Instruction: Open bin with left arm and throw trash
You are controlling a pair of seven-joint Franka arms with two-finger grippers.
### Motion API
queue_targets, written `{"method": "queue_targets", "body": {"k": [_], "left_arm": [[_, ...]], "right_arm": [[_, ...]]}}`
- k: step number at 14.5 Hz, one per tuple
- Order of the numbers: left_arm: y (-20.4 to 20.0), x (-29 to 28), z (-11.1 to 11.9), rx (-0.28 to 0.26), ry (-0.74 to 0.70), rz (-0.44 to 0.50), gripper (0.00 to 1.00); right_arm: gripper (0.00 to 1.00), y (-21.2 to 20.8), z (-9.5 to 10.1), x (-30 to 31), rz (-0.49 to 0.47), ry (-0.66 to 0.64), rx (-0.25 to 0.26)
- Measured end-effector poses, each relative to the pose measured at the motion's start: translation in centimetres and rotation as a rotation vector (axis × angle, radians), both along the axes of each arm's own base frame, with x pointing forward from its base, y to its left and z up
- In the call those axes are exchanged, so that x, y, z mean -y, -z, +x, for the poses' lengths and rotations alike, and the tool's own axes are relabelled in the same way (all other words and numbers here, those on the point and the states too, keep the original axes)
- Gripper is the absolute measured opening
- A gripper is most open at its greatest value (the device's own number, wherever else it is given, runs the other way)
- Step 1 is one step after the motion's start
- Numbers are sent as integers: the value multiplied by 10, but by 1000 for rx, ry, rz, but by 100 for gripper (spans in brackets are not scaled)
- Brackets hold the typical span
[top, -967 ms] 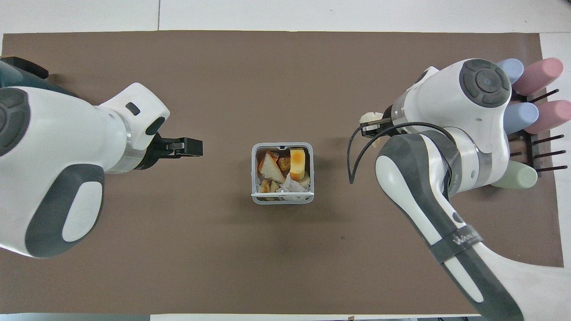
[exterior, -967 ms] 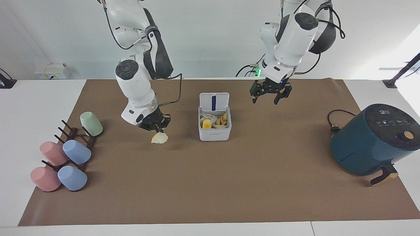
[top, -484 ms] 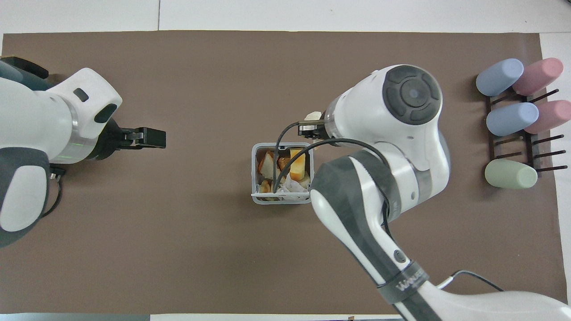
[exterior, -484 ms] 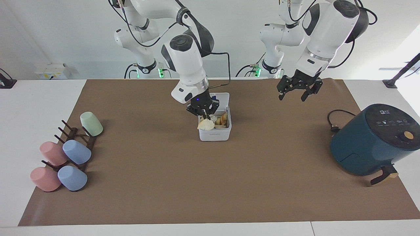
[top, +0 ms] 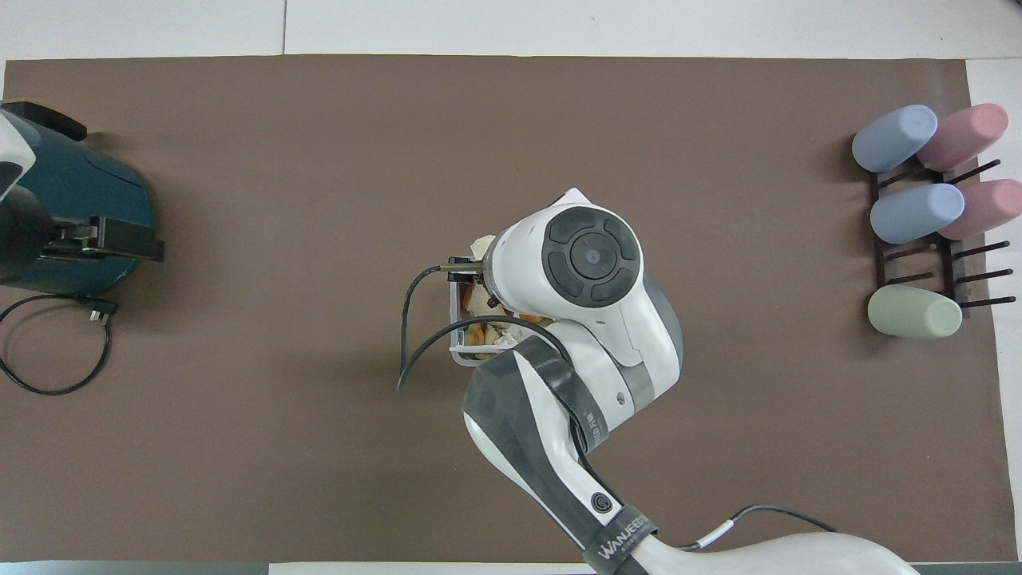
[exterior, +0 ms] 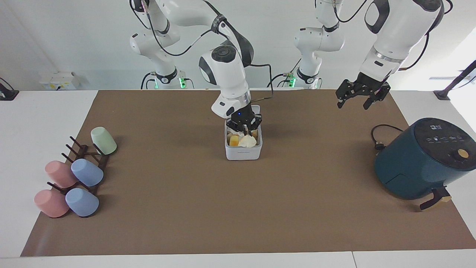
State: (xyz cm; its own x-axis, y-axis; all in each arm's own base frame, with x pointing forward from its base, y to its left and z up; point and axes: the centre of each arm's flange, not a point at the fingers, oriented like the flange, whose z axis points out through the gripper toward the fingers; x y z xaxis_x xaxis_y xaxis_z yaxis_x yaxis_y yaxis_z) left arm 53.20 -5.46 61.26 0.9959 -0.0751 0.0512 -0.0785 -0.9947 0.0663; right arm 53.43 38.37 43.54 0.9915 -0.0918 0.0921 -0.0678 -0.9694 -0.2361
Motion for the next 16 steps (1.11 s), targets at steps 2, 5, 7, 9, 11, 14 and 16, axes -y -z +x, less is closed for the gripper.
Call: {"method": "queue_targets", "body": {"k": [2,5,7,9,11,14,16], "left_arm": [[-5,-17,0,-3,-10,2,100],[-13,-38,-1,-7,-32,10,100],[-25,-40,-1,11,-28,19,100],[-32,-37,-2,19,-23,24,100],[-29,-37,1,13,-22,27,100],[-22,-37,9,1,-22,30,100],[-21,-36,10,-3,-20,30,100]], "right_arm": [[44,0,-4,-4,6,48,-15],[48,0,-9,-5,7,84,-30],[64,0,-9,-4,7,90,-33],[71,1,-9,-4,7,95,-35],[74,-2,-7,-2,10,101,-31],[90,-25,24,37,14,155,-13],[100,-42,50,89,-23,111,-1]]}}
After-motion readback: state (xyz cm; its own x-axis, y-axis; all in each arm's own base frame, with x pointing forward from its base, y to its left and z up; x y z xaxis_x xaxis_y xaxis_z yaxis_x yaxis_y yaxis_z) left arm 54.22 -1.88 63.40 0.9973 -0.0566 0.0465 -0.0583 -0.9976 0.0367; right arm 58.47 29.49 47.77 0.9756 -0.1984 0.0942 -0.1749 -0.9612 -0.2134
